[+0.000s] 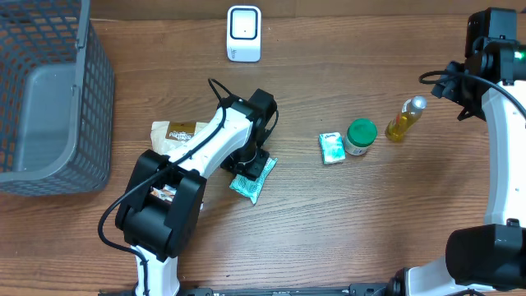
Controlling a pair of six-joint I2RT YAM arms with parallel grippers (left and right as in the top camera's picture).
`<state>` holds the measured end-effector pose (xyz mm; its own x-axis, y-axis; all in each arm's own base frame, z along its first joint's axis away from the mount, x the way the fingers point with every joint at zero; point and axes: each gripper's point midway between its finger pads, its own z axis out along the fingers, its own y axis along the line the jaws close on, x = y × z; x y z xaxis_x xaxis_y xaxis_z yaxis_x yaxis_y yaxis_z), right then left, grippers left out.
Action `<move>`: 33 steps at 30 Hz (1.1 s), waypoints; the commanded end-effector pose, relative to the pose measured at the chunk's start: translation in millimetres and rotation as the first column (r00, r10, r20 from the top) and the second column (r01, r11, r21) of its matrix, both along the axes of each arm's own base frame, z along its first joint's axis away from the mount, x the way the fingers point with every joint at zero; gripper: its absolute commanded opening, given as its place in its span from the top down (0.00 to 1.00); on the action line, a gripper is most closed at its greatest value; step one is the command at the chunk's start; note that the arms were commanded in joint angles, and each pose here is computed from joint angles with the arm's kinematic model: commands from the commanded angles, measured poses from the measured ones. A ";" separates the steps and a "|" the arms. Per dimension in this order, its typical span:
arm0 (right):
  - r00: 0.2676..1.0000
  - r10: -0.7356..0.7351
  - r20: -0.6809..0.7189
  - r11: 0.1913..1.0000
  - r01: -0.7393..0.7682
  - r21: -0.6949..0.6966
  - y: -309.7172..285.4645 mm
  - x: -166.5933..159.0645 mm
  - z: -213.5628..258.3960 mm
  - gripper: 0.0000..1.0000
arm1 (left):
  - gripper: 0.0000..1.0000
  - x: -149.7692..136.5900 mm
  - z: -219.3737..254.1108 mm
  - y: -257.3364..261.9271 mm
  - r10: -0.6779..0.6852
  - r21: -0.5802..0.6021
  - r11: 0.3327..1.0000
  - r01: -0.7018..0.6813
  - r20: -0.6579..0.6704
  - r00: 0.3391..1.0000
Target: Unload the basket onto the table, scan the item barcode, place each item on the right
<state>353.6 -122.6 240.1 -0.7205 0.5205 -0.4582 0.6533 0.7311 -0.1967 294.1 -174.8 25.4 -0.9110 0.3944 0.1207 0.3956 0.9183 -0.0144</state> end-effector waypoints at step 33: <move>1.000 -0.007 0.015 1.000 0.007 -0.002 -0.6 1.7 2.9 0.00 | 0.56 -0.1 2.8 -19.8 0.016 -0.072 0.997 -0.017 -0.014 1.000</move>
<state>353.7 -122.6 240.2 -0.7203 0.5205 -0.4585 0.6534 0.7311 -0.1965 297.7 -188.4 31.9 -0.9170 0.3869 0.0968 0.3814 0.9217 -0.0711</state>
